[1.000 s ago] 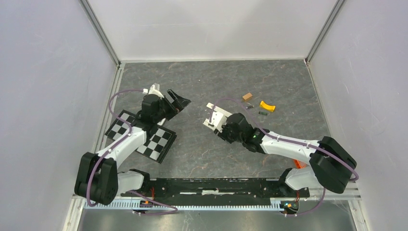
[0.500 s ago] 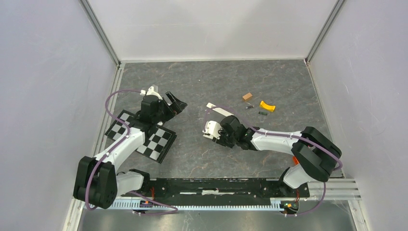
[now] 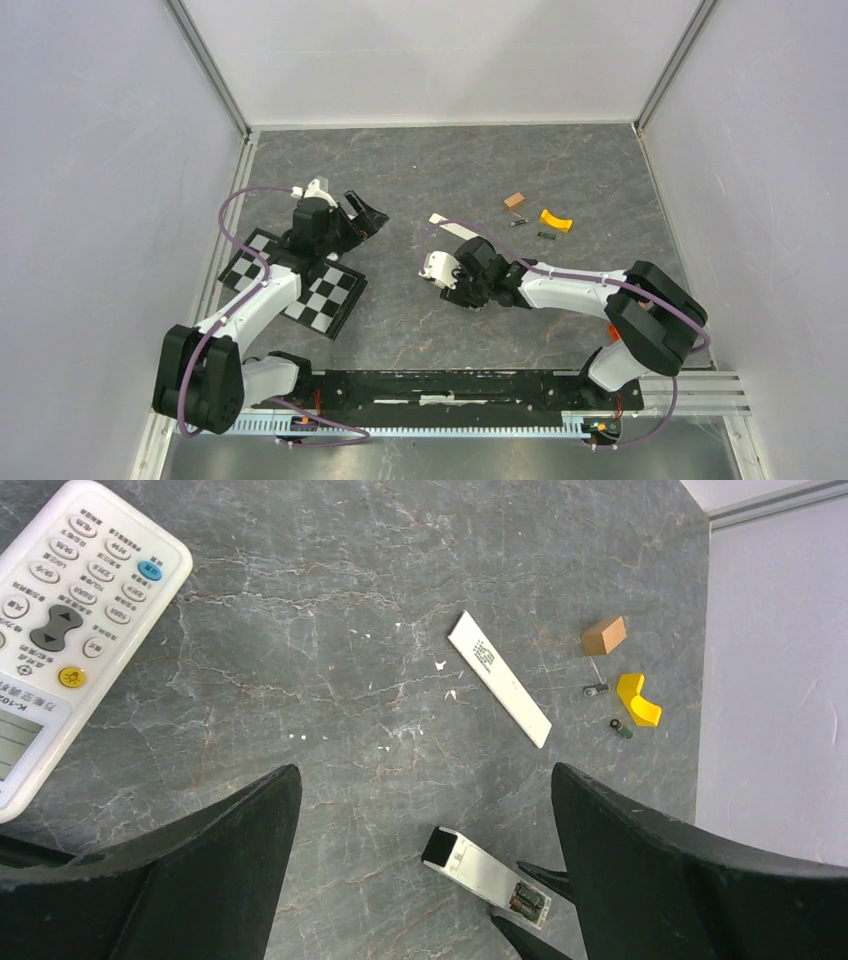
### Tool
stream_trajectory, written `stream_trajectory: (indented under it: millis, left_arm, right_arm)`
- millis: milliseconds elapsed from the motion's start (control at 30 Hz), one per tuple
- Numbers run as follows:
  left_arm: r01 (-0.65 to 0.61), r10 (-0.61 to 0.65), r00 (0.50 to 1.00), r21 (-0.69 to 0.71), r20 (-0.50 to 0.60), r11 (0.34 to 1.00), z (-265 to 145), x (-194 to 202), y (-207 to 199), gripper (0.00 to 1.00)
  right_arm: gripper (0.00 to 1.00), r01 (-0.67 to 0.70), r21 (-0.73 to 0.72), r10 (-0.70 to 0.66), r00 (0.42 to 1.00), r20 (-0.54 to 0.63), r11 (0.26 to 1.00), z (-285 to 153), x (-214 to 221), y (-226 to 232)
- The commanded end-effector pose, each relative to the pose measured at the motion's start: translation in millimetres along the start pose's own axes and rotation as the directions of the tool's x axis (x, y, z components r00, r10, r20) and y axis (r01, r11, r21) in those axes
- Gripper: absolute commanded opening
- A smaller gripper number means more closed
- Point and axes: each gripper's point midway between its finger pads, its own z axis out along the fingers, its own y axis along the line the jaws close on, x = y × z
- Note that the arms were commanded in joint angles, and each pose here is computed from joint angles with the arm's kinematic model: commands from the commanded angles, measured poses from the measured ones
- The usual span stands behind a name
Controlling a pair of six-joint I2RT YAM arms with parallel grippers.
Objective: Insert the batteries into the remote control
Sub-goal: Place the remote control at the center of the board, then pick up the battery cover at the center of the board.
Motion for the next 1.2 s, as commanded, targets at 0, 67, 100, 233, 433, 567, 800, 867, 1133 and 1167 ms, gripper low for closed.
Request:
stream_trajectory:
  millis: [0,67,100,233,433,567,800,867,1133,1167]
  left_arm:
    - [-0.015,0.013,1.000,0.075,0.025,0.997,0,-10,-17,1.00]
    - [-0.004,0.003,1.000,0.081,0.016,0.997,1,-6,-16,1.00]
    - [0.001,-0.003,1.000,0.080,0.014,0.997,2,-5,-15,1.00]
    - [-0.009,0.008,1.000,0.068,0.019,0.998,1,-5,-12,1.00]
    - [-0.040,0.039,0.998,0.019,0.050,0.999,-4,-14,-7,1.00]
    - [-0.029,0.031,0.996,-0.024,0.082,0.999,-8,-17,2,1.00]
    - [-0.036,0.051,0.986,-0.093,0.158,0.995,-18,-29,16,1.00]
    - [-0.034,0.053,0.979,-0.097,0.195,0.995,-23,-32,19,1.00]
    - [0.042,-0.019,0.969,-0.089,0.247,0.995,-34,-44,18,1.00]
    - [0.019,-0.002,0.973,-0.071,0.232,0.997,-34,-45,12,1.00]
  right_arm:
    - [0.57,0.015,0.008,-0.015,0.999,0.035,1.000,-8,-17,-5]
    - [0.61,0.012,0.010,-0.012,0.998,0.054,1.000,-11,-22,-6]
    - [0.62,0.010,0.007,-0.011,0.998,0.064,1.000,-13,-25,-6]
    - [0.73,-0.003,0.026,0.000,0.991,0.132,1.000,-26,-41,-10]
    - [0.86,-0.054,0.099,0.027,0.966,0.259,0.994,-51,-68,-26]
    - [0.89,-0.153,0.170,0.088,0.937,0.339,0.973,-64,-78,-47]
    - [0.89,-0.418,0.294,0.266,0.857,0.442,0.860,-82,-67,-103]
    - [0.89,-0.460,0.295,0.304,0.841,0.448,0.837,-82,-62,-110]
    - [0.87,-0.545,0.286,0.418,0.815,0.402,0.788,-70,-42,-125]
    - [0.86,-0.546,0.288,0.427,0.818,0.384,0.787,-67,-41,-126]
